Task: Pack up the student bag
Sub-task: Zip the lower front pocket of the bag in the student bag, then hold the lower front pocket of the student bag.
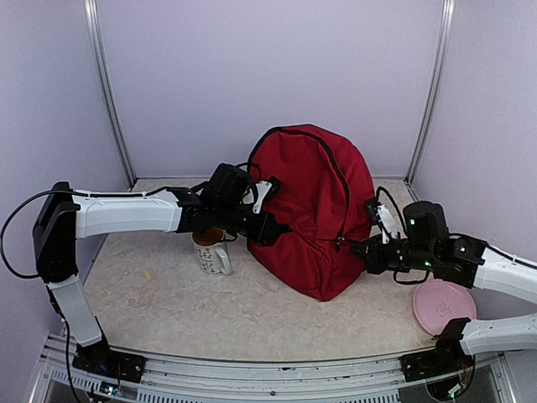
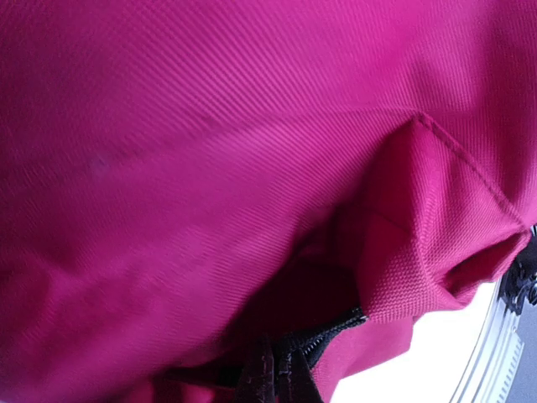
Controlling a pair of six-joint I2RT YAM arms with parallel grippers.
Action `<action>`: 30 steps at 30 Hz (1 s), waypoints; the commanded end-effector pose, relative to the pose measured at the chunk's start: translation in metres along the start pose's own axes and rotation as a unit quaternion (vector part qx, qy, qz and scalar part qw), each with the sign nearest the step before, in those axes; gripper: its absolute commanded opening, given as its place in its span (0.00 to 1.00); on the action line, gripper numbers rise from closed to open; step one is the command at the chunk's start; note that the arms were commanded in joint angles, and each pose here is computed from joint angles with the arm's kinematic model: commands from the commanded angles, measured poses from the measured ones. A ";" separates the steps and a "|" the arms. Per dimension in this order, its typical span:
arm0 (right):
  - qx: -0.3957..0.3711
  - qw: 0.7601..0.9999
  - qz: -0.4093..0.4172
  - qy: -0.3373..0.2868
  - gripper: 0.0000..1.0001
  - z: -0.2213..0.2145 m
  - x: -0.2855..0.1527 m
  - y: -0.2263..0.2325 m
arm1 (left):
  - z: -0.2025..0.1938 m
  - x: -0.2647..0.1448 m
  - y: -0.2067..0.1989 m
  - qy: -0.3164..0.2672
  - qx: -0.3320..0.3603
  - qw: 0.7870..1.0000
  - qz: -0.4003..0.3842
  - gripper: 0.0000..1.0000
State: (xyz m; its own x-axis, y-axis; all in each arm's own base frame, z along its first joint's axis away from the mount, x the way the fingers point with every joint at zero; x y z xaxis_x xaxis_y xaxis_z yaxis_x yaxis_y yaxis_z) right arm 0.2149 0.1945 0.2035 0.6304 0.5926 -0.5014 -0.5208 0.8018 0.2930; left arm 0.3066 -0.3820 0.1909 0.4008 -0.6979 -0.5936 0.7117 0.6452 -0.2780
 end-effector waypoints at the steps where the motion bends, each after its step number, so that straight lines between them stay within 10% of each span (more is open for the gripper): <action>1: -0.043 0.995 0.072 0.047 0.00 -0.008 -0.001 0.018 | -0.012 -0.008 -0.023 0.017 0.040 0.999 -0.012 0.00; 12: -0.235 0.923 0.297 -0.072 0.29 0.044 -0.080 0.124 | 0.002 -0.004 -0.064 0.006 0.084 0.994 -0.069 0.00; 19: -0.364 0.927 0.078 -0.041 0.37 0.057 -0.007 0.107 | 0.009 -0.012 -0.073 0.001 0.117 0.990 -0.075 0.00; 30: -0.543 0.834 -0.093 0.028 0.57 0.049 0.041 0.064 | 0.009 -0.014 -0.072 0.004 0.122 0.989 -0.078 0.00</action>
State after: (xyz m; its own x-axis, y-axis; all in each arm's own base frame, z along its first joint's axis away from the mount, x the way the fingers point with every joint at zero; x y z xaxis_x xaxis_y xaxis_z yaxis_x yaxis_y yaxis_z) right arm 0.2204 0.2832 0.2324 0.6459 0.5334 -0.5461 -0.7590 0.3713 -0.5349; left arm 0.2567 -0.4183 0.2114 0.2816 -0.7546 -0.5927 0.8643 0.4678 -0.1848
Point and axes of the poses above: each gripper's point midway between its finger pads, its own x axis out along the fingers, its own y axis along the line the jaws close on, z = x × y, the point moved 4 cm from there along -x, back along the fingers, and after that the axes turned 1 degree about x, right-handed, at the moved point
